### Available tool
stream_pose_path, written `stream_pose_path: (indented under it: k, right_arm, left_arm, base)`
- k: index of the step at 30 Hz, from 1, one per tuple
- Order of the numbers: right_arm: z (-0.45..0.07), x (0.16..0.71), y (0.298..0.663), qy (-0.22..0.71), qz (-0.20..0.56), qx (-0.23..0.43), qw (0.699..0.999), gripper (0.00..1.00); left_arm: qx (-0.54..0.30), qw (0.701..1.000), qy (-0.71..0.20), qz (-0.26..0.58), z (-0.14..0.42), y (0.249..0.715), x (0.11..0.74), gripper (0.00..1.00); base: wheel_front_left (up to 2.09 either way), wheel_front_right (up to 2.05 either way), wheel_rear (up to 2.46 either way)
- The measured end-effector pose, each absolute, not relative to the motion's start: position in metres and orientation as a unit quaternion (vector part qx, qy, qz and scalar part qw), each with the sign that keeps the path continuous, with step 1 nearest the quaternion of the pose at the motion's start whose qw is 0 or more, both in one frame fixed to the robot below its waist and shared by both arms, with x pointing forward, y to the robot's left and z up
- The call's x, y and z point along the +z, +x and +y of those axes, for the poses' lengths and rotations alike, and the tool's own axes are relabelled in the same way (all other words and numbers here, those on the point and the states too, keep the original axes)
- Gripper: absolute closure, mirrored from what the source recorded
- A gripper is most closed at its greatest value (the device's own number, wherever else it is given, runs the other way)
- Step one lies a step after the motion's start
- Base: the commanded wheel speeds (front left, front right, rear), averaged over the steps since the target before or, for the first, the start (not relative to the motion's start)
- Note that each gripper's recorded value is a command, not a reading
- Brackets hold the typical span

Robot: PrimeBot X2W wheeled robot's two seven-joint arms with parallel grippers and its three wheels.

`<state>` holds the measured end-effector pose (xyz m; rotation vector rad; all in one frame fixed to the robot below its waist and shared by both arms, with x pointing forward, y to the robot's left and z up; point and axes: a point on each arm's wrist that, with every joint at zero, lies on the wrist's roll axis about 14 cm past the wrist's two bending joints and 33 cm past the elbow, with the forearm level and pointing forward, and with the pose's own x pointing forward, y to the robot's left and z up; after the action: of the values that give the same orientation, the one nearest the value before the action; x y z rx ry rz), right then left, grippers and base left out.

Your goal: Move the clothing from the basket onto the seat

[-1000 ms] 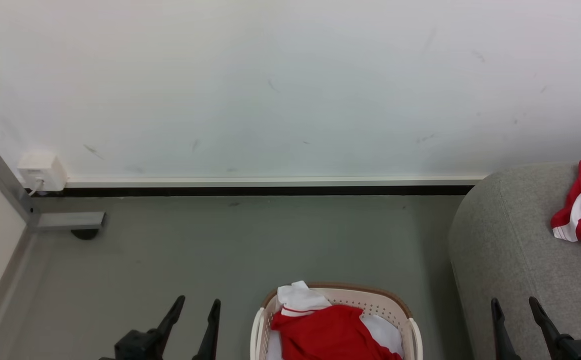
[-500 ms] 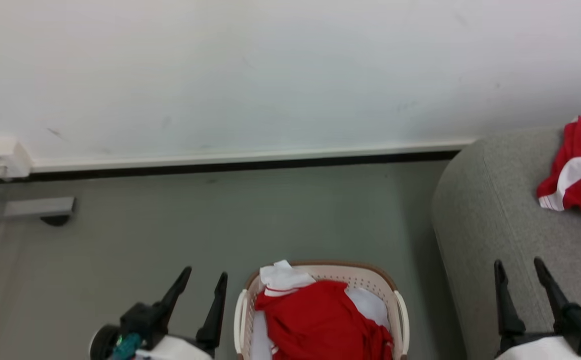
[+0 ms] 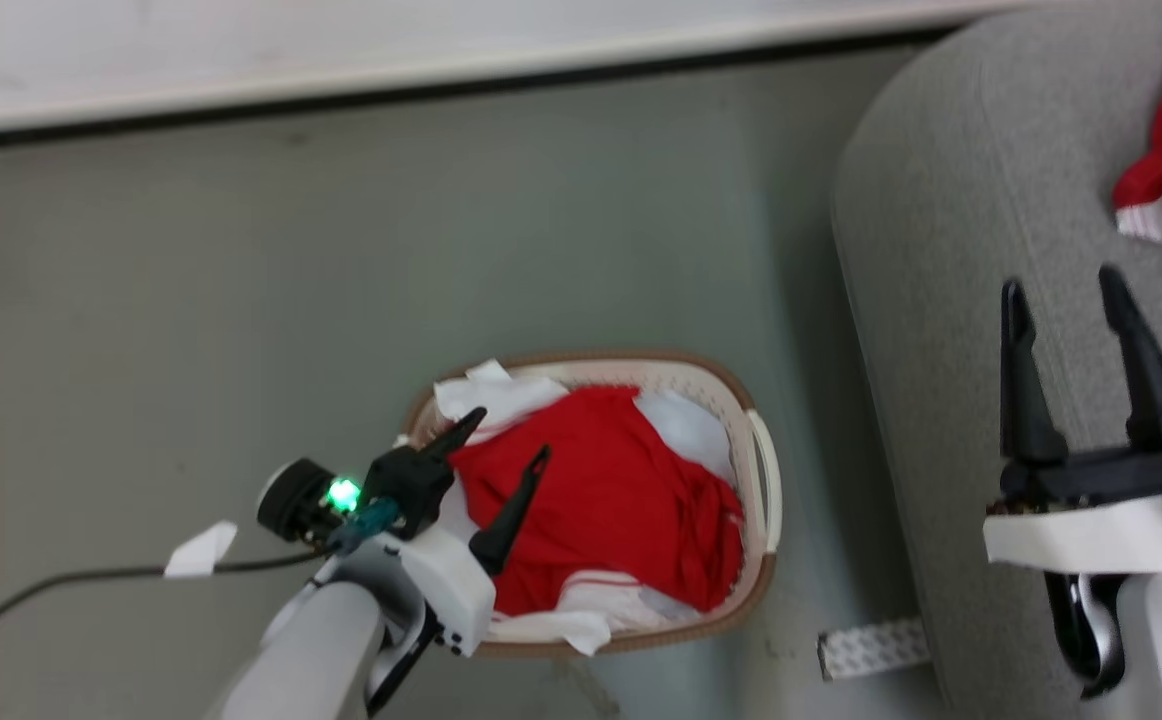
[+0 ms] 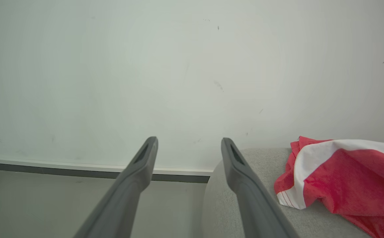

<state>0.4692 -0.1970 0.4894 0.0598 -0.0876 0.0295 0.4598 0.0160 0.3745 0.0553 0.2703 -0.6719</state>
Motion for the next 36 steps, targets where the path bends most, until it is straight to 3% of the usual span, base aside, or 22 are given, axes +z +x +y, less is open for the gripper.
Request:
stream_pose_path:
  k: [7,17,28,36]
  right_arm:
    - [-0.200,0.481,0.512,0.024,-0.066,0.020,0.997,0.00]
    - [-0.204,0.431,0.553,0.003,-0.056,0.025,0.998,0.00]
    - [-0.191,0.363,0.573,0.009,-0.019,0.047,0.999,0.00]
    - [-0.200,0.356,0.566,0.013,-0.005,0.036,0.999,0.00]
  left_arm:
    - [-0.365,0.891,0.058,0.264,0.002,0.471,0.275,0.00]
    - [-0.390,0.846,0.072,0.355,-0.008,0.476,0.168,0.00]
    - [-0.405,0.822,0.057,0.396,-0.020,0.466,0.100,0.00]
    - [-0.418,0.813,0.057,0.402,-0.032,0.461,0.092,0.00]
  base:
    - [0.00,0.00,0.00]
    - [0.00,0.00,0.00]
    - [0.00,0.00,0.00]
    - [0.00,0.00,0.00]
